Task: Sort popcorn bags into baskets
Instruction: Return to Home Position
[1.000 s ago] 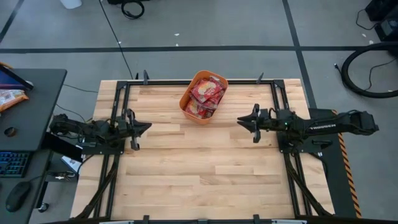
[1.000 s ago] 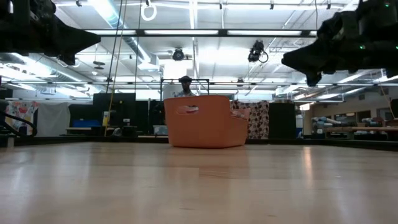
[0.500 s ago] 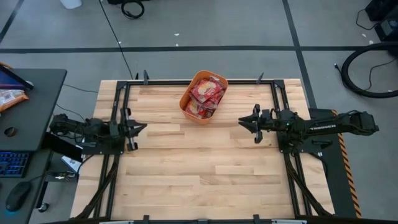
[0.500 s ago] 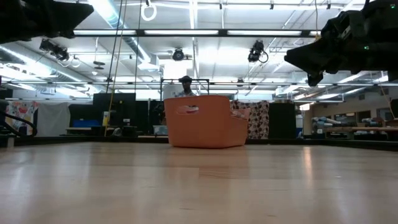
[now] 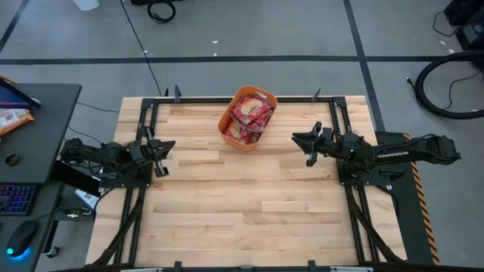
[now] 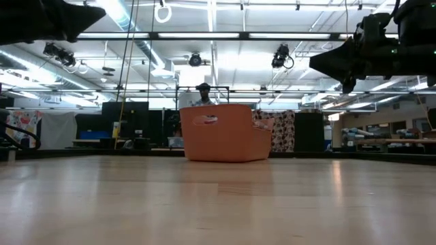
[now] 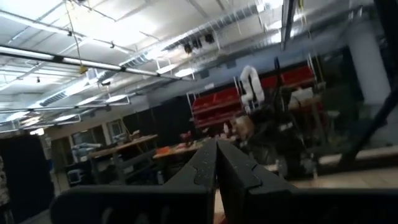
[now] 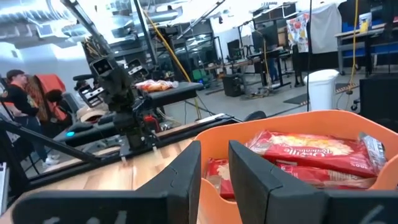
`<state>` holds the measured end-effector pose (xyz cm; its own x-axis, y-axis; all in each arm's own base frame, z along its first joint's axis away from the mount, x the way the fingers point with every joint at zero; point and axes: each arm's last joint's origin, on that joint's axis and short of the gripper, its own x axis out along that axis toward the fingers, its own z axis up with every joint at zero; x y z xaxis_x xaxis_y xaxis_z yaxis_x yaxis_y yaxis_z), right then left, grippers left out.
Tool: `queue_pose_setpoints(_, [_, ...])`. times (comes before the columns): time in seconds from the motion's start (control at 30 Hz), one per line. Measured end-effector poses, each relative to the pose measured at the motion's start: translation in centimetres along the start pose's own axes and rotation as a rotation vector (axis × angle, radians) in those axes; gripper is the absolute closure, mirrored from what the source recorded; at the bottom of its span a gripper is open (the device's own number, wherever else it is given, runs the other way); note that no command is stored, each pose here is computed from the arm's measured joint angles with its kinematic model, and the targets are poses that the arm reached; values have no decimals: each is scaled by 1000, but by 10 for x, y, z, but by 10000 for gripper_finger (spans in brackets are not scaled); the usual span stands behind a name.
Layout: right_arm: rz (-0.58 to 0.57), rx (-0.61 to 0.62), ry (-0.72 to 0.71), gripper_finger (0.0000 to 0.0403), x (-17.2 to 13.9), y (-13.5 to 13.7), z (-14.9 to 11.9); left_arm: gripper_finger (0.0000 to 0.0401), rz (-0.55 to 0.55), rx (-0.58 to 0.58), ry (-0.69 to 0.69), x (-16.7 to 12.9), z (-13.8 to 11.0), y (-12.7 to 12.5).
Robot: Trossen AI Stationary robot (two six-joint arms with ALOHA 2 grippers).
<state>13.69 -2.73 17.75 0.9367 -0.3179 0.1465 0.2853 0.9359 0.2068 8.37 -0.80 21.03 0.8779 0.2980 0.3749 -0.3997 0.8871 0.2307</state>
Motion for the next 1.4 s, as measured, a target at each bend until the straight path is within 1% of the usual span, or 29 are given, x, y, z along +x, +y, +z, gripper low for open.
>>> queue_pose_setpoints(0.1, [1,17,-10,316,0,0,1,385,15,-62,-43,0,4,2])
queue_pose_setpoints(0.2, [-29,21,-17,316,0,-1,1,385,19,-107,-44,0,5,3])
queue_pose_setpoints(0.27, [-62,21,-23,316,0,-2,1,385,32,-137,-18,0,2,2])
queue_pose_setpoints(0.37, [-101,25,-31,316,0,-3,2,385,89,-233,59,1,-6,3])
queue_pose_setpoints(0.47, [-101,25,-28,316,0,-3,1,385,113,-309,141,2,-16,3])
queue_pose_setpoints(0.5, [-98,23,-24,316,0,-3,1,385,95,-337,158,2,-19,3])
queue_pose_setpoints(0.67, [-82,22,-22,315,0,-3,1,385,-92,-463,173,5,-25,2])
queue_pose_setpoints(0.73, [-82,22,-22,316,0,-3,1,385,-108,-491,166,5,-25,4])
queue_pose_setpoints(0.8, [-82,22,-22,316,0,-3,1,385,-93,-521,165,6,-26,6])
queue_pose_setpoints(0.9, [-82,21,-22,315,0,-3,1,385,-76,-569,208,6,-30,6])
queue_pose_setpoints(0.97, [-81,21,-22,316,0,-3,1,385,-71,-635,261,5,-34,5])
queue_pose_setpoints(1.03, [-81,22,-22,316,0,-3,1,385,-59,-741,301,4,-37,4])
queue_pose_setpoints(1.1, [-81,22,-22,316,0,-3,1,385,-40,-842,328,3,-39,3])
queue_pose_setpoints(1.17, [-81,22,-23,315,0,-3,1,385,-28,-911,332,3,-39,3])
queue_pose_setpoints(1.27, [-81,22,-22,315,0,-3,1,385,-25,-930,332,3,-39,3])
queue_pose_setpoints(1.4, [-81,22,-22,316,0,-3,1,385,-32,-891,330,3,-39,3])
